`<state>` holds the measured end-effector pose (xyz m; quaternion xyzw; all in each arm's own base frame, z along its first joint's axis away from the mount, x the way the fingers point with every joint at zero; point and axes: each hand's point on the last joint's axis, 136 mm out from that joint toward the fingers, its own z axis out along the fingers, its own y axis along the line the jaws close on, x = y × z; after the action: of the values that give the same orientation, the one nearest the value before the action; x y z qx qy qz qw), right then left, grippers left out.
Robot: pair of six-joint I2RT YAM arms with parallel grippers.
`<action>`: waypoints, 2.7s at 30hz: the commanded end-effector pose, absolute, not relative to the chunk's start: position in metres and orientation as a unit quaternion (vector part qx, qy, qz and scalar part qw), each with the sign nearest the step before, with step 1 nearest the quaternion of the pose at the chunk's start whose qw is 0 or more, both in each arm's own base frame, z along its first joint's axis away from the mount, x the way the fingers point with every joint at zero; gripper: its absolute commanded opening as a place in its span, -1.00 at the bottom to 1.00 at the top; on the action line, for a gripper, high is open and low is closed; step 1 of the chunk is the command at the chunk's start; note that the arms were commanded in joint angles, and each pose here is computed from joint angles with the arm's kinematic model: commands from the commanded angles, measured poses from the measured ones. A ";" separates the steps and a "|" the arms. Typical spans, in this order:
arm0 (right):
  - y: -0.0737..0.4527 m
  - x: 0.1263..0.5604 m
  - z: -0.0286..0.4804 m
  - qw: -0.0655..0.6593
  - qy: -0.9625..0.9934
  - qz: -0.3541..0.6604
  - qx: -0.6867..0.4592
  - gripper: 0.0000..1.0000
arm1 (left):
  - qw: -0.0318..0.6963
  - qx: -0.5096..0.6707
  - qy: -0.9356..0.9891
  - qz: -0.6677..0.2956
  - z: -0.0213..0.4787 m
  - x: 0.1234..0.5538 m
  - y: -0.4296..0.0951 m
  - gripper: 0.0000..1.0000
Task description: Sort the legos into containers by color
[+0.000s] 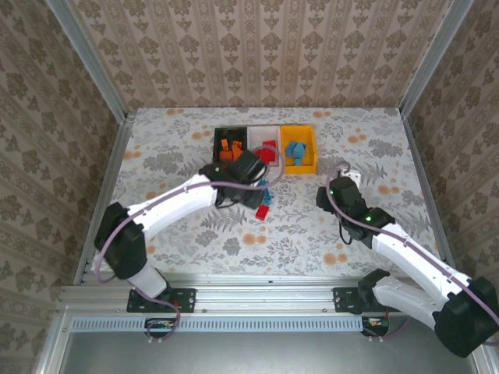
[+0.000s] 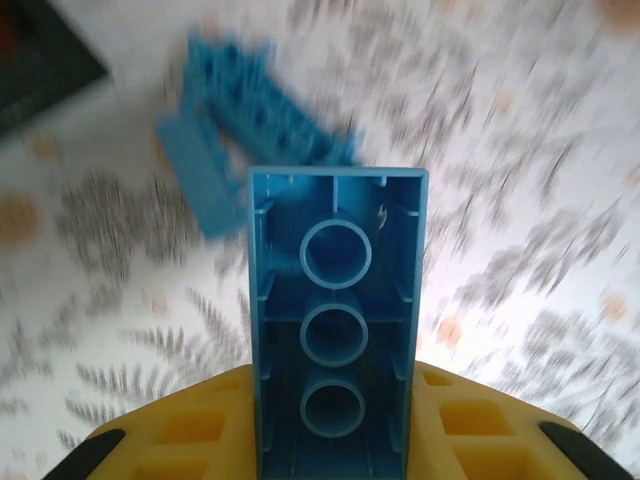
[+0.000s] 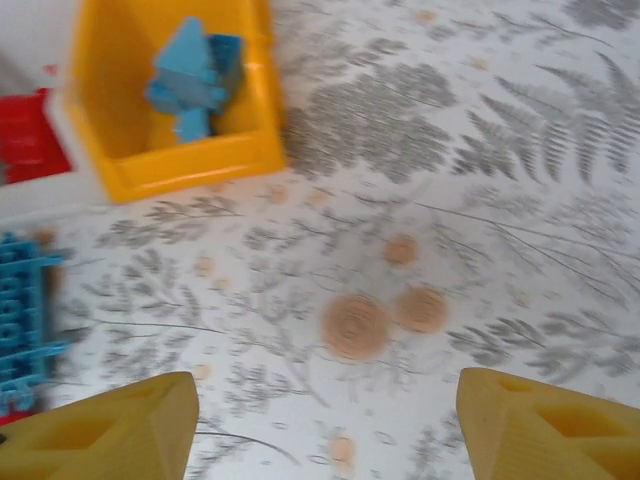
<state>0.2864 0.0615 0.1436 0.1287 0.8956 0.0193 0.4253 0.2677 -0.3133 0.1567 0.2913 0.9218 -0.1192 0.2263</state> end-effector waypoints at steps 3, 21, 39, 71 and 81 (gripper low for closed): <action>0.036 0.263 0.119 0.404 0.896 0.027 0.184 0.80 | 0.227 0.326 0.904 -0.158 0.173 0.314 -0.378 -0.42; 0.033 0.237 0.115 0.399 0.899 0.054 0.172 1.00 | 0.237 0.285 0.889 -0.268 0.145 0.439 -0.461 -0.29; 0.065 0.243 0.113 0.384 0.900 0.134 0.155 0.99 | 0.272 0.254 0.898 -0.236 0.190 0.396 -0.404 0.63; 0.116 0.262 0.114 0.365 0.917 0.132 0.088 0.84 | 0.159 0.162 0.959 -0.169 0.032 0.339 -0.290 -0.20; 0.112 0.262 0.118 0.372 0.915 0.127 0.086 0.84 | 0.160 0.163 0.959 -0.166 0.037 0.332 -0.286 -0.53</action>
<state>0.2580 0.1148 0.1040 0.0817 0.9216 0.1329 0.3555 0.3348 -0.2856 0.0301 0.1628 0.9602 -0.1612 0.1599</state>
